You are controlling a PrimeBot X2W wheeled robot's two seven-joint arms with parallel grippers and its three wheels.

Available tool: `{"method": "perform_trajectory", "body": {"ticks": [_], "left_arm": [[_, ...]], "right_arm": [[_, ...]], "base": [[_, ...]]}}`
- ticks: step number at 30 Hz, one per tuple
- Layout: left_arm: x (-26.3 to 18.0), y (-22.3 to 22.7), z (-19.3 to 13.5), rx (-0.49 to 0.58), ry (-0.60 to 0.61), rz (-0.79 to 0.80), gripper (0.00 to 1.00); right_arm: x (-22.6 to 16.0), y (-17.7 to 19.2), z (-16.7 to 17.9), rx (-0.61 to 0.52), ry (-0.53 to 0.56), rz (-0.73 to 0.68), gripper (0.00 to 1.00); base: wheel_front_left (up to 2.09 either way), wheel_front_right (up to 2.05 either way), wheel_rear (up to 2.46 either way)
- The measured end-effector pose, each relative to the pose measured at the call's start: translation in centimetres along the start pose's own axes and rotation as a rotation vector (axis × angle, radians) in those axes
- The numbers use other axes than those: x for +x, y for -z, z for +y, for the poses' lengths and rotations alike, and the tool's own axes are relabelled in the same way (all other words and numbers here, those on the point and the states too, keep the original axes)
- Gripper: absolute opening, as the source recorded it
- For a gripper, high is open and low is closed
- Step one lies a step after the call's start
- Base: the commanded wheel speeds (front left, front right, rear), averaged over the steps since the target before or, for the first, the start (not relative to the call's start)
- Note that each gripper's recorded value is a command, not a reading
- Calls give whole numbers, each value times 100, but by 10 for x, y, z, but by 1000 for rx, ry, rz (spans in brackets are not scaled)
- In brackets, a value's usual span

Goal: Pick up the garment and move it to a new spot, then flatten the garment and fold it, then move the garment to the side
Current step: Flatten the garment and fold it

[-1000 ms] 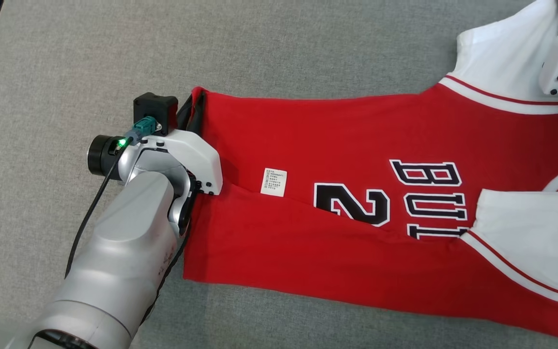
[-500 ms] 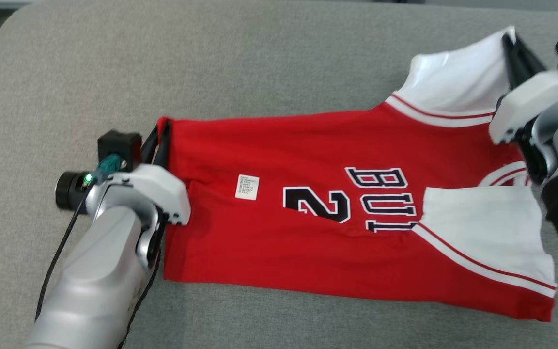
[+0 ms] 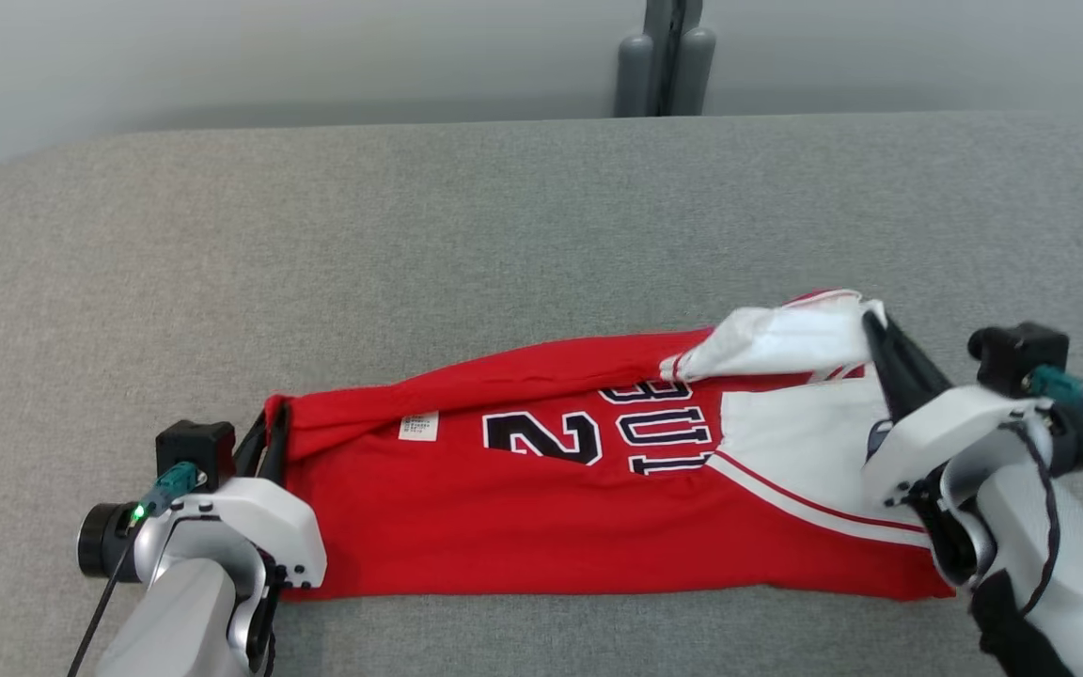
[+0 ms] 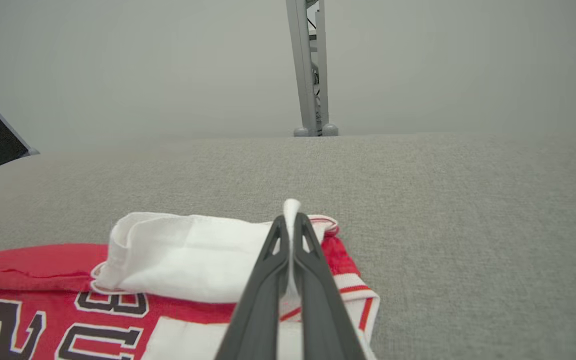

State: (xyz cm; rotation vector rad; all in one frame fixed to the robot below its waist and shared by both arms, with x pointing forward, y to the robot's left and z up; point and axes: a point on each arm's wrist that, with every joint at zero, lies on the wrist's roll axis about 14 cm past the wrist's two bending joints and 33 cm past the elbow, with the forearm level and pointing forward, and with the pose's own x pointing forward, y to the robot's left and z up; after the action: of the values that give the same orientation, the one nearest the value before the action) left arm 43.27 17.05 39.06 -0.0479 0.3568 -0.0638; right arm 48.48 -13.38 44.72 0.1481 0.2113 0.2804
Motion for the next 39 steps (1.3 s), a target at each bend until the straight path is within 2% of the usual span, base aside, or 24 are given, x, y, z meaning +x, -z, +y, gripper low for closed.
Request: {"method": "perform_trajectory", "body": {"ticks": [9,20,21,22,23,24,25,26,33,39], "left_arm": [[-13,15,-9,6,21,23,0],[-27,24,-1,24,-1,27,0],[-28,26,0,30,-4,32,20],[-29,29,0,34,-7,37,49],[-29,29,0,37,-9,35,100],[-29,26,0,41,-12,24,100],[-29,24,0,46,-14,16,100],[-31,24,0,42,-18,12,100],[-51,9,17,28,-132,-79,100],[-69,12,24,13,-183,-99,100]], "right_arm": [[-43,18,0,102,55,-3,0],[-66,34,3,164,97,3,0],[-68,38,2,171,103,11,0],[-70,43,3,174,107,25,4],[-71,46,3,178,109,32,40],[-71,46,2,179,111,31,76],[-71,45,2,180,113,30,94],[-72,45,0,178,116,27,100],[-71,16,-15,169,146,-66,100],[-70,25,-17,141,151,-31,100]], "base": [[0,0,0],[0,0,0],[0,0,0],[0,0,0],[0,0,0],[0,0,0],[0,0,0],[0,0,0],[0,0,0],[0,0,0]]}}
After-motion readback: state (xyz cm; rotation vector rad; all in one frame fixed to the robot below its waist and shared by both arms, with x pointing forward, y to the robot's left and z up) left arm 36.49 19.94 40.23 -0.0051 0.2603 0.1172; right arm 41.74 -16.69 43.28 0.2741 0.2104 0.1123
